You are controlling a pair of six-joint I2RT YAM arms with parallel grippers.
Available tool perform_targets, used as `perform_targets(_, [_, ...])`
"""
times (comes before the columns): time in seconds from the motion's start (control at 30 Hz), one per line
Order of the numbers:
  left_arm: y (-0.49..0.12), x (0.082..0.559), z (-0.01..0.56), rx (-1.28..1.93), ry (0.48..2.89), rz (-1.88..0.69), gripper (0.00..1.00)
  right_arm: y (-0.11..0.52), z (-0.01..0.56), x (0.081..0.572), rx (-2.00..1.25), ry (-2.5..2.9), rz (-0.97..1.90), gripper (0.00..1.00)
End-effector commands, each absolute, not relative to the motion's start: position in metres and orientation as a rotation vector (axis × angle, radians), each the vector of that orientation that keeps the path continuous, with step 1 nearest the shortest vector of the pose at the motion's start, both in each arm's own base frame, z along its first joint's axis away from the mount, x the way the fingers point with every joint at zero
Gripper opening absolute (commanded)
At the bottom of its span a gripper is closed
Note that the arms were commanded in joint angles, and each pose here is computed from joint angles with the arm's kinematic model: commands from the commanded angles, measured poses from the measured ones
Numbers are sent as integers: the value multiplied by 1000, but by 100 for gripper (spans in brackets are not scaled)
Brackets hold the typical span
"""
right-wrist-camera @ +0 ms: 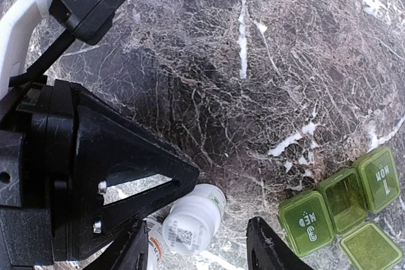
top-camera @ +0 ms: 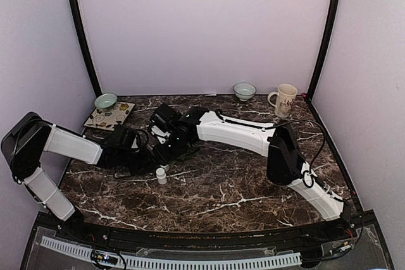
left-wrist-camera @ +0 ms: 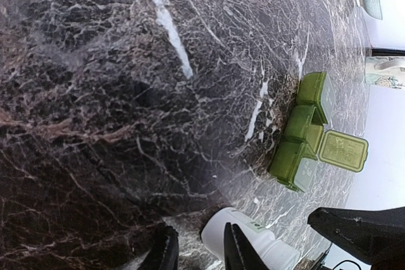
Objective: Sort the pills into containers
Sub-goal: Adjust the pill bottle at the center of the board.
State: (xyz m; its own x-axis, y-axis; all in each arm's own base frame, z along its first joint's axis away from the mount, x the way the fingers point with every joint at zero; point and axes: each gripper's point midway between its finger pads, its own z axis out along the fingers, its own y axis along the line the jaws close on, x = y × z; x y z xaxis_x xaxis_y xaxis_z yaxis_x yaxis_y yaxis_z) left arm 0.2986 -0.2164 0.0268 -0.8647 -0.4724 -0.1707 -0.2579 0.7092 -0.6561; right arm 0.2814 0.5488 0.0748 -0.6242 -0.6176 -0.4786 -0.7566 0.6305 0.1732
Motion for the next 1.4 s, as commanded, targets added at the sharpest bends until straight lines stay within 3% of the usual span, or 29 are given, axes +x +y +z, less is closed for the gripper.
perform_targets(0.0, [-219, 305, 33, -553, 2571, -943, 28, 549, 73, 284, -1090, 2475, 512, 52])
perform_targets(0.57, [-217, 303, 29, -553, 2582, -923, 28, 537, 114, 326, -893, 2399, 464, 65])
perform_targets(0.83, [-218, 305, 31, -541, 2584, -927, 28, 522, 109, 351, -786, 2439, 420, 61])
perform_targets(1.37, [-221, 303, 33, -525, 2594, -940, 27, 518, 75, 341, -818, 2529, 405, 55])
